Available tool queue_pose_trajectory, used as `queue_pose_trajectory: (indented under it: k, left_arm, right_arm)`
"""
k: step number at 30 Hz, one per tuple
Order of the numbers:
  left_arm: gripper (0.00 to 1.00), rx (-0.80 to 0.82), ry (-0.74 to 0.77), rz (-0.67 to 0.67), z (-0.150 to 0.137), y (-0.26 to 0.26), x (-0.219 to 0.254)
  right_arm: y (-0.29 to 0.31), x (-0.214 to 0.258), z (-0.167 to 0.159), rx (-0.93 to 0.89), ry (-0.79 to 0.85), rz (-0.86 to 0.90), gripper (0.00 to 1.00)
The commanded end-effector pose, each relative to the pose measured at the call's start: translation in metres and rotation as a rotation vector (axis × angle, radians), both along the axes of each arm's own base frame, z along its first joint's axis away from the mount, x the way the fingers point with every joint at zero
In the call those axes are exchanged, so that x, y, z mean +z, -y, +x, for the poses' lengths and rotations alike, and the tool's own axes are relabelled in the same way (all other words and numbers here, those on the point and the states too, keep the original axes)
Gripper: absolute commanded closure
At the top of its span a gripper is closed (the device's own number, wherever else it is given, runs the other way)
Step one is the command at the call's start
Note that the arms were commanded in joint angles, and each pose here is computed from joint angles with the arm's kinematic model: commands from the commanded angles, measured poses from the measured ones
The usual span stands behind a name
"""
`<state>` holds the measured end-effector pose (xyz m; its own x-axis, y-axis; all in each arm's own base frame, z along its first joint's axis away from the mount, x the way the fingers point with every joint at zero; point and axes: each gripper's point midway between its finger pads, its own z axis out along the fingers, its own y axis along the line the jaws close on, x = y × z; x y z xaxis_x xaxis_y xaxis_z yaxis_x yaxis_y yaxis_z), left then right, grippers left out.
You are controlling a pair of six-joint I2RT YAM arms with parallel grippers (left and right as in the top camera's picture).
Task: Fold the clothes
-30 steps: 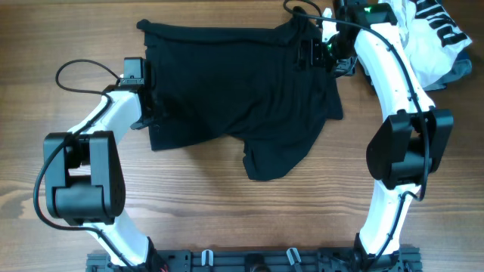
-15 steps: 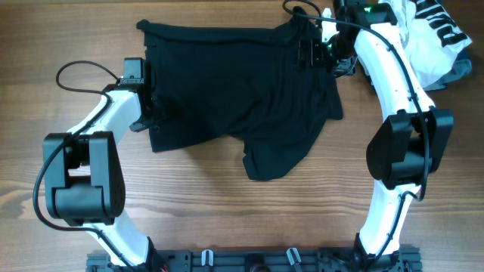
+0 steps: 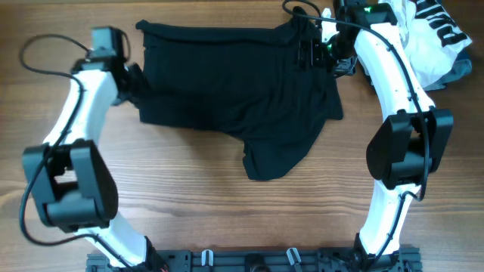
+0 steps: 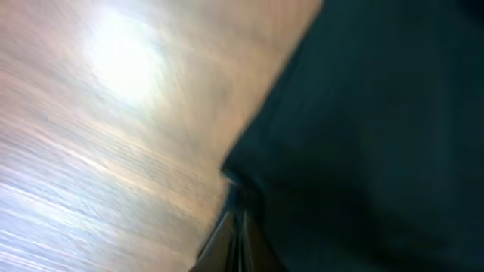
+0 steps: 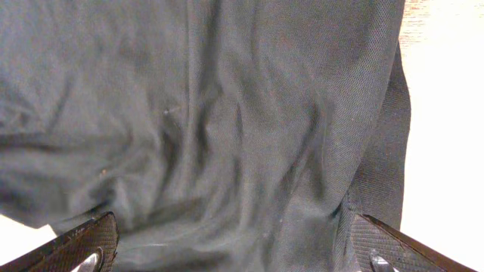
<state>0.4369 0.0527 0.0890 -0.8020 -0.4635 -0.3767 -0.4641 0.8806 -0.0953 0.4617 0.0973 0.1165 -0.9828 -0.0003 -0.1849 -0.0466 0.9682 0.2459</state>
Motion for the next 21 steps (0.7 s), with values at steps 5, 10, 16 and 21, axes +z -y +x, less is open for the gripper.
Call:
queue_pose_trajectory:
  k: [5, 10, 16, 21]
  left_arm:
    - [0.96, 0.004, 0.102, 0.048, 0.015, -0.026, 0.032]
    - [0.96, -0.007, 0.091, 0.036, 0.013, -0.022, 0.030]
    - [0.94, -0.038, -0.016, -0.055, -0.012, -0.005, 0.018]
    - [0.83, -0.036, -0.140, -0.075, -0.041, 0.000, 0.008]
  right_arm:
    - [0.000, -0.006, -0.004, 0.018, -0.022, -0.002, 0.01]
    - [0.003, -0.009, -0.020, -0.017, -0.096, -0.005, 0.05]
    - [0.027, -0.014, -0.052, -0.121, -0.239, -0.130, 0.11]
    - [0.044, -0.028, -0.067, -0.167, -0.304, -0.212, 0.10]
